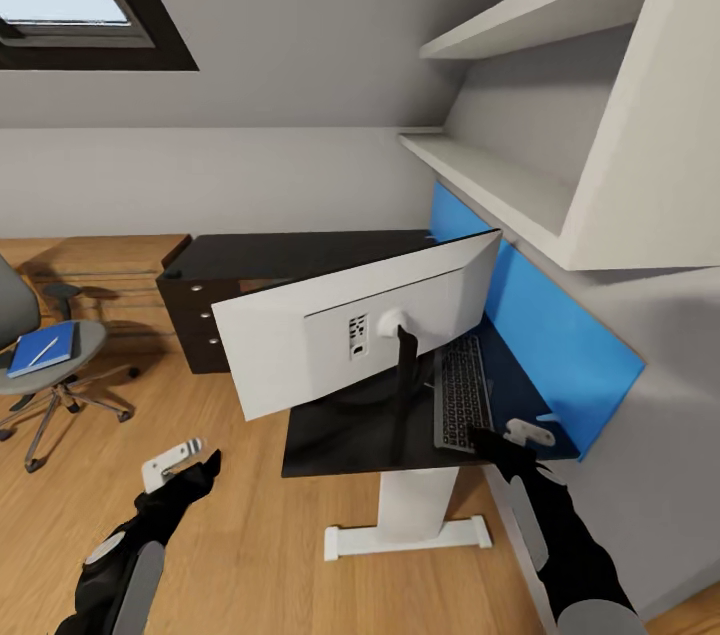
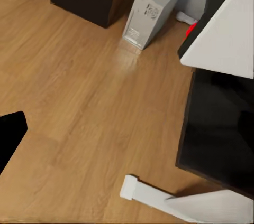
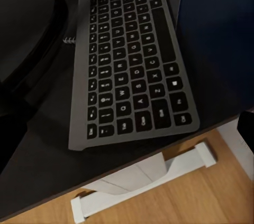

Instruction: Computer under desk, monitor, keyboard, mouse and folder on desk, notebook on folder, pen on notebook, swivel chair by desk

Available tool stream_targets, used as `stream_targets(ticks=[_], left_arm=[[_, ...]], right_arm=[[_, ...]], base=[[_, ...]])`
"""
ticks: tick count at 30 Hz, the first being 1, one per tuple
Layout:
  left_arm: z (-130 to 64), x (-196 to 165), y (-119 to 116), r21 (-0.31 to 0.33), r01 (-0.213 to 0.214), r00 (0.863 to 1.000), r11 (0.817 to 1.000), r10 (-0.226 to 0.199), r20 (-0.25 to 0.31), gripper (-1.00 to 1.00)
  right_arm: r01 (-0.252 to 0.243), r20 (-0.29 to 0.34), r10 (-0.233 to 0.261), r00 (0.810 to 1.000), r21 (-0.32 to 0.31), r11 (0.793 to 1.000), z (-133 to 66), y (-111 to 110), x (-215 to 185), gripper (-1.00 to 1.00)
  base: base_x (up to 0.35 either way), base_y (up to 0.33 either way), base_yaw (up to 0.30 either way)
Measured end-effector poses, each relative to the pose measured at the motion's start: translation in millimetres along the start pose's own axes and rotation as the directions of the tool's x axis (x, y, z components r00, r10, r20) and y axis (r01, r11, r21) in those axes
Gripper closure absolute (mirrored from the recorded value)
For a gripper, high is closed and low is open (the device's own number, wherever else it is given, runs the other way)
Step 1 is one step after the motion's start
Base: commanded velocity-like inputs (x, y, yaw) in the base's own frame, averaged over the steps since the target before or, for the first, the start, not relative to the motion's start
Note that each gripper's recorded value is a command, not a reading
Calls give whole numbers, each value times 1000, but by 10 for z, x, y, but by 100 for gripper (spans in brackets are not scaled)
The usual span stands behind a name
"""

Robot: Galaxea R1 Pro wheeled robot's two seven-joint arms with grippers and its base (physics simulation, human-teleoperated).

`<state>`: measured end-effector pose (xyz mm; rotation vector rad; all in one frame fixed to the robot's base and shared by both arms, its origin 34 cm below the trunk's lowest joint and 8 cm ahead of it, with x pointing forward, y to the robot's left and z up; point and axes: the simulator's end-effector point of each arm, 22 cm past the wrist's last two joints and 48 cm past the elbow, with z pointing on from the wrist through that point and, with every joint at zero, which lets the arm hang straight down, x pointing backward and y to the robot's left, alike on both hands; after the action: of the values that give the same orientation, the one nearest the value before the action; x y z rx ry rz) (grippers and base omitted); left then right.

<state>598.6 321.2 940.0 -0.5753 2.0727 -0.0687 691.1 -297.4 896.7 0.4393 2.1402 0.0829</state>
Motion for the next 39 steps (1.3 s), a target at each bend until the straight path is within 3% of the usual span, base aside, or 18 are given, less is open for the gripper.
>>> stream_targets(ticks=[3,5,6,7,11,27,39], left_arm=[[1,-71,245,-28,93,996,995,-92,11,-100],[-4,-106,350,-44,115,993,992,-115,19,-100],[-6,-118,379,-48,120,993,992,-119,22,-100],[-41,-325,808,-111,127,991,986,-121,65,-100],[-49,-464,993,-132,107,992,985,-96,85,-100],[-59,-552,1090,-143,100,991,985,-86,99,-100],[-61,-550,1091,-143,100,991,985,-86,99,-100]], right_arm=[[4,4,-4,1000,3,1000,2,-28,-19,-100],[5,5,-5,1000,4,1000,2,-33,-22,-100],[5,5,-6,1000,4,1000,2,-34,-22,-100],[5,4,-5,1000,3,1000,-6,-32,-20,-100],[9,3,-9,1000,4,1000,-2,-32,-13,-100],[28,6,-28,1000,11,1000,5,-45,-14,-100],[30,6,-30,1000,10,1000,5,-42,-10,-100]], base=[[4,0,0],[1,0,0],[231,-91,0],[248,-98,0],[286,-105,0],[38,-8,0],[112,141,0]])
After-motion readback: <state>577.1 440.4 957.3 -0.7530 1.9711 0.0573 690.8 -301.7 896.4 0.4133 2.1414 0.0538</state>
